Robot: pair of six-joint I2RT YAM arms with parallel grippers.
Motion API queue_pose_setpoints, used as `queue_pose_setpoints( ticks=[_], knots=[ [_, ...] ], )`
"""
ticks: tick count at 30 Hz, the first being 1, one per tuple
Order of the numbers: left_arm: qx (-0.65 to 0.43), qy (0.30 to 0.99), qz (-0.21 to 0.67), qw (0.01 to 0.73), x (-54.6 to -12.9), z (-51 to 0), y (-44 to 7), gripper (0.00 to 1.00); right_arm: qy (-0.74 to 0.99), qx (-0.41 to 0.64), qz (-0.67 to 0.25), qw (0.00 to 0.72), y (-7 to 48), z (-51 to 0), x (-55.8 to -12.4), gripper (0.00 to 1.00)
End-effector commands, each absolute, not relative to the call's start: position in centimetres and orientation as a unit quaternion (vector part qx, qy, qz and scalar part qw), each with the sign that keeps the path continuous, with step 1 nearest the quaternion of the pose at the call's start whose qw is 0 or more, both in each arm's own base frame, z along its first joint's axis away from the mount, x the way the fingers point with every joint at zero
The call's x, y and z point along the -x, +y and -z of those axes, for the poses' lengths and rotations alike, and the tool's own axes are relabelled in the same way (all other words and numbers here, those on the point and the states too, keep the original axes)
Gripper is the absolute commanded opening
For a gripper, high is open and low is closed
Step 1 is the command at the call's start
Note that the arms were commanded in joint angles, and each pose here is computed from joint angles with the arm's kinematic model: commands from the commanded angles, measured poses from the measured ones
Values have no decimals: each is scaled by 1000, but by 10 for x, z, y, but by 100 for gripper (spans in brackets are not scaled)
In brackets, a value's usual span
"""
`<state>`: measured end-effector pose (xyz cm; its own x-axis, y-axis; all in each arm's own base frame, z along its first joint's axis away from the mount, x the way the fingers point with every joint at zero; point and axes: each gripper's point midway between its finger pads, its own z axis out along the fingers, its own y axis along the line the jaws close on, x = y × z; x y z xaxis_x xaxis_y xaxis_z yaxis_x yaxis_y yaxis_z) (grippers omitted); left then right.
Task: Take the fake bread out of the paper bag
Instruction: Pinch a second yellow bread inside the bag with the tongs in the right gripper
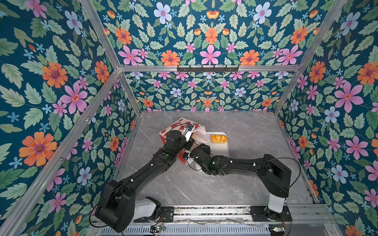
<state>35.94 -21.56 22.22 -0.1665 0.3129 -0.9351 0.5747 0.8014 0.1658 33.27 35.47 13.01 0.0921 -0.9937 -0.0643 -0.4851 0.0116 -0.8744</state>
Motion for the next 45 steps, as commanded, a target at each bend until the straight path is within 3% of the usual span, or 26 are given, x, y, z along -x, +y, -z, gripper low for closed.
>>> queue_pose_setpoints(
  ticks=[1, 19, 40, 43, 45],
  knots=[
    [-299, 745, 125, 583, -358, -228, -220, 0, 595, 607, 333, 407, 356, -134, -339, 45],
    [-303, 748, 132, 576, -357, -222, -222, 0, 616, 554, 358, 430, 354, -131, -380, 44],
    [-303, 748, 136, 575, -356, -223, -223, 0, 633, 532, 365, 428, 348, -127, -395, 44],
    [-303, 747, 136, 576, -356, -224, -223, 0, 641, 531, 364, 418, 345, -123, -397, 41],
    [-302, 747, 136, 576, -357, -224, -223, 0, 643, 529, 364, 417, 344, -123, -397, 33]
  ],
)
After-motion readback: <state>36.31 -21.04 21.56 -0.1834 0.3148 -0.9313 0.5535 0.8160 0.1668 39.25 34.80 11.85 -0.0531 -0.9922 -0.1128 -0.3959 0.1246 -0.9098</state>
